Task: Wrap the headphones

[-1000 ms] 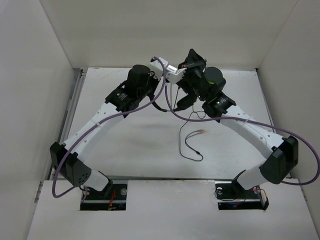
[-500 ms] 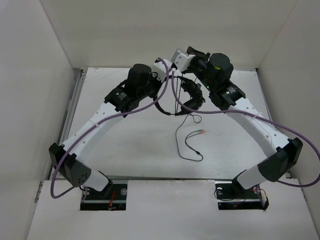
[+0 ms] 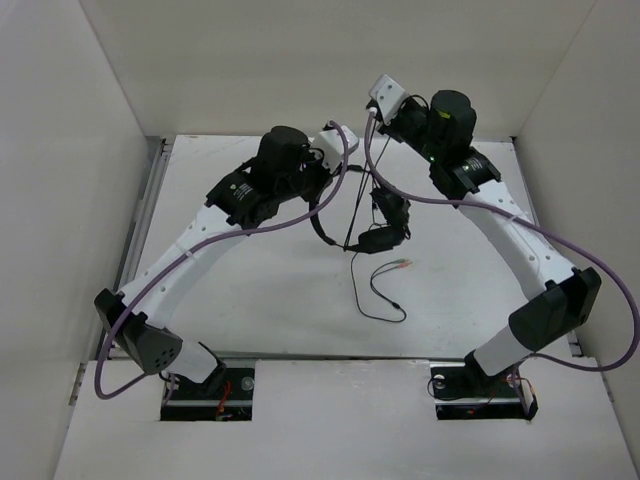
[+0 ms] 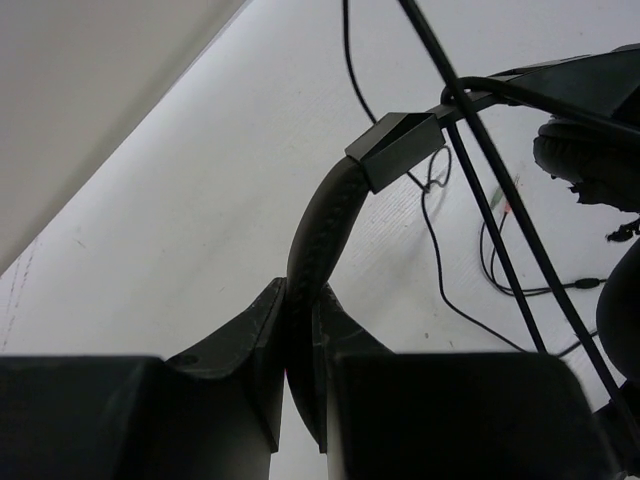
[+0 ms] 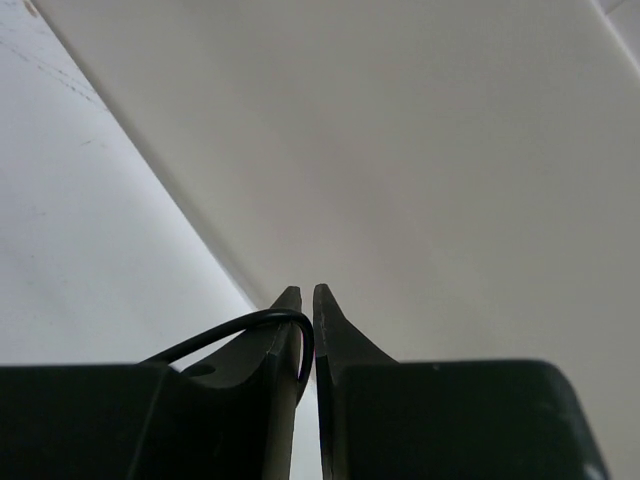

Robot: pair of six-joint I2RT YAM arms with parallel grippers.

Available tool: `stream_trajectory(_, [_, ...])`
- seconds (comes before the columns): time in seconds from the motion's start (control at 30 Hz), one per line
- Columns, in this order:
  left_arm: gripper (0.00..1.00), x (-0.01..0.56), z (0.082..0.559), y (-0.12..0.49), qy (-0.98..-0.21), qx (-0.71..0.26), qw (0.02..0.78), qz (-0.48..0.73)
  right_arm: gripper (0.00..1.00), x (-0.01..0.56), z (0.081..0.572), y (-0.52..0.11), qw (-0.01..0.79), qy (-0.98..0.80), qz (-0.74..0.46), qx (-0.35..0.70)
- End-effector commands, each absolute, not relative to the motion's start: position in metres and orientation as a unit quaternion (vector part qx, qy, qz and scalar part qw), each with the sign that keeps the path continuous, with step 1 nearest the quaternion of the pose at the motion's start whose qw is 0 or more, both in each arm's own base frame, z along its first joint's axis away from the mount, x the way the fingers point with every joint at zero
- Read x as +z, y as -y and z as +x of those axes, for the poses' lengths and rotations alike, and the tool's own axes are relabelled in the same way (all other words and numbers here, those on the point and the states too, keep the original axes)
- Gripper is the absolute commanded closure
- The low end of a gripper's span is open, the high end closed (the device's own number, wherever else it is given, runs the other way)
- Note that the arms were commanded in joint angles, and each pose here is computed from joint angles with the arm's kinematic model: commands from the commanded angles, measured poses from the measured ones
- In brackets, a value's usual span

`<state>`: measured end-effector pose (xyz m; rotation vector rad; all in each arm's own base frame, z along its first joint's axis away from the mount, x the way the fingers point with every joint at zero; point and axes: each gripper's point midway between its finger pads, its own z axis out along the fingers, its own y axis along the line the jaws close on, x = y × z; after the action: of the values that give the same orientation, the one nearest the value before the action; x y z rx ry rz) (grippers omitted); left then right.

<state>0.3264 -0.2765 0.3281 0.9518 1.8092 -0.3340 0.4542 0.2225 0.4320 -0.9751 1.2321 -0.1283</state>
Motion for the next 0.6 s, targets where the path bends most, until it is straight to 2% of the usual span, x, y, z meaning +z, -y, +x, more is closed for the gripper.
stream_trajectory(0.0, [1.00,0.389,0.298,0.278,-0.700,-0.178,0.554,0.414,0.85,0.441,0.462,-0.212,0.727,-0.564,-0.393,-0.014])
stream_trajectory(0.13, [1.00,0.410,0.297,0.273,-0.688,-0.181,0.573,0.406,0.84,0.412,0.470,-0.208,0.710,-0.594,-0.377,0.032])
stream_trajectory(0.27, [1.00,0.436,0.289,0.273,-0.672,-0.201,0.587,0.404,0.84,0.377,0.465,-0.219,0.678,-0.624,-0.370,0.121])
stream_trajectory(0.57, [1.00,0.517,0.273,0.271,-0.622,-0.252,0.637,0.380,0.86,0.351,0.402,-0.270,0.552,-0.624,-0.310,0.458])
